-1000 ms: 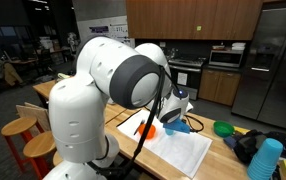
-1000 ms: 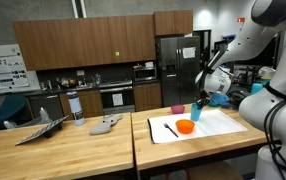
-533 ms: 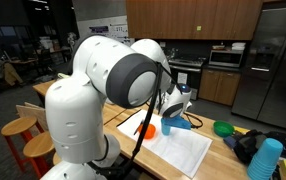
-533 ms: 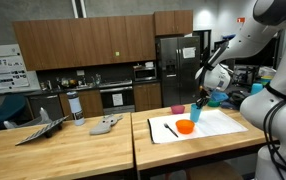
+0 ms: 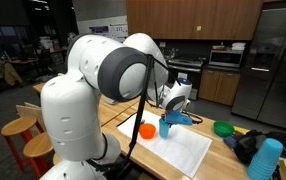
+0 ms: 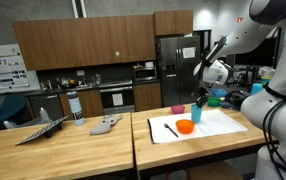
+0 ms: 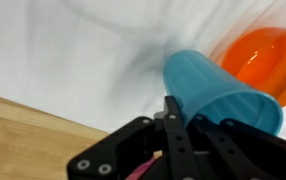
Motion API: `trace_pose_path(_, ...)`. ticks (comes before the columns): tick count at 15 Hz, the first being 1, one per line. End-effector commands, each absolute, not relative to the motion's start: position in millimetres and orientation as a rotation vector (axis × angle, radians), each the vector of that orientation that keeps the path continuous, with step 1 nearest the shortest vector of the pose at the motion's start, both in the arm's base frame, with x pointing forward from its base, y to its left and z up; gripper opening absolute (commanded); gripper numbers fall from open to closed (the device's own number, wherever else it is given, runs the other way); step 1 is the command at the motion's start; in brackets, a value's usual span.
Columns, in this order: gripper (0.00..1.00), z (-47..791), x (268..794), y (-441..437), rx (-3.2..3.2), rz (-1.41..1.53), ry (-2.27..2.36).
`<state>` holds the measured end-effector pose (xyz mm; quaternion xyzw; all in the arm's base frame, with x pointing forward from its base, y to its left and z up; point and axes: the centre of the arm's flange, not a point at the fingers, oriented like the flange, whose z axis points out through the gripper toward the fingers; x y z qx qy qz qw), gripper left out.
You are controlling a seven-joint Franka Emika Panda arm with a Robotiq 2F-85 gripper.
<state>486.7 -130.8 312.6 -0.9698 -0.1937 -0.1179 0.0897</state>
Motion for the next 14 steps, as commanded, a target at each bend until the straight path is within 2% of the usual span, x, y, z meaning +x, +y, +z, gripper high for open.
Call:
trace_pose_path(1,0.01,324.1,484.8,-134.7,-2.917,-0.251,-0.66)
trace_pose_path(10,0.01,317.7,482.9,-136.4,-2.96,-0.175,-0.771)
trace_pose_path(11,0.3,317.8,483.2,-135.3,-2.956,-0.193,-0.764)
trace_pose_path(12,0.31,317.2,483.1,-134.5,-2.952,-0.217,-0.755)
trace_pose_path(13,0.09,314.8,483.3,-131.7,-2.946,-0.194,-0.733)
trace_pose_path(14,0.16,315.1,483.6,-131.8,-2.947,-0.198,-0.733)
